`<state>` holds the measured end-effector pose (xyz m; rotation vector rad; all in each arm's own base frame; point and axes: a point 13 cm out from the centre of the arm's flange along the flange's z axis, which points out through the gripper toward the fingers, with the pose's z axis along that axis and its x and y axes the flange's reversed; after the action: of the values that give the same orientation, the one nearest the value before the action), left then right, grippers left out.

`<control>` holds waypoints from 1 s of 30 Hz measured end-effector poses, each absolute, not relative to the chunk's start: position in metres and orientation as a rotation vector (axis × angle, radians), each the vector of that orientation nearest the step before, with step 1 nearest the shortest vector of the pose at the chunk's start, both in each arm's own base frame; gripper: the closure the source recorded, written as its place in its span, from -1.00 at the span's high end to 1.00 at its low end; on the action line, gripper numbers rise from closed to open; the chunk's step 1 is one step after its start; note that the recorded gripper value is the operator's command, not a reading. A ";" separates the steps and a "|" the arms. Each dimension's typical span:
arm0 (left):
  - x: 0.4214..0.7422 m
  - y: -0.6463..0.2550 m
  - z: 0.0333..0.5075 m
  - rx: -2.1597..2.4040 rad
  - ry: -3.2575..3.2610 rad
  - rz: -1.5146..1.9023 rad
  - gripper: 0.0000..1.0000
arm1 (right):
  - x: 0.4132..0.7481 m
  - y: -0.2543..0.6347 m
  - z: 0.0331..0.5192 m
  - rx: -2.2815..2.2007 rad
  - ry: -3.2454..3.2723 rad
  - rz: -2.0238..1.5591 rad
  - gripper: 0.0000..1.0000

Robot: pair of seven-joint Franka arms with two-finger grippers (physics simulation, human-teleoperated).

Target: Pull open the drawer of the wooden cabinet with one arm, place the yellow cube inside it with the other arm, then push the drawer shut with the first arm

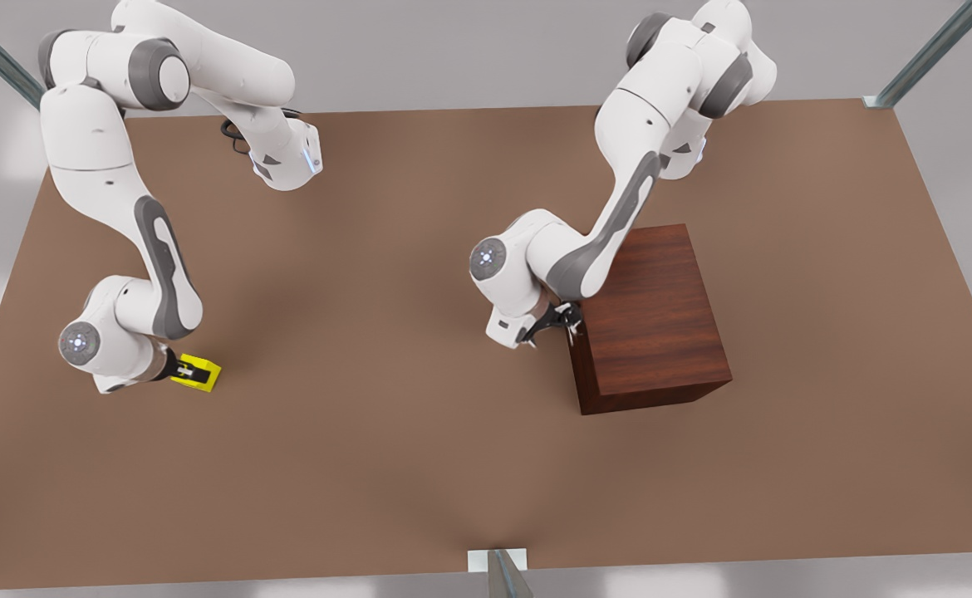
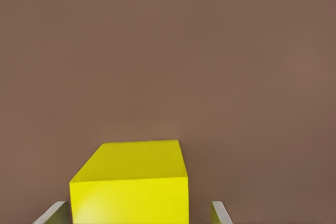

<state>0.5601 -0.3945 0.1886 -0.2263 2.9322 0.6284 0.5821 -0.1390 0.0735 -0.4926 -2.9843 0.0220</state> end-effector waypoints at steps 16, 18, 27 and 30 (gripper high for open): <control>0.548 -0.397 0.176 -0.347 2.906 0.636 1.00 | 0.578 -0.138 0.045 -0.516 -2.993 0.020 0.75; 0.549 -0.397 0.173 -0.358 2.903 0.632 1.00 | 0.579 -0.139 0.046 -0.520 -2.996 0.021 0.62; 0.546 -0.417 0.169 -0.364 2.898 0.583 1.00 | 0.586 -0.142 0.061 -0.534 -3.020 0.025 0.52; 0.545 -0.424 0.169 -0.361 2.895 0.560 1.00 | 0.594 -0.140 0.083 -0.531 -3.047 0.027 0.52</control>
<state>0.5448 -0.4238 0.1692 -0.3614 2.8951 0.5595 0.5942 -0.1402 0.0829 -0.5313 -3.0466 0.0269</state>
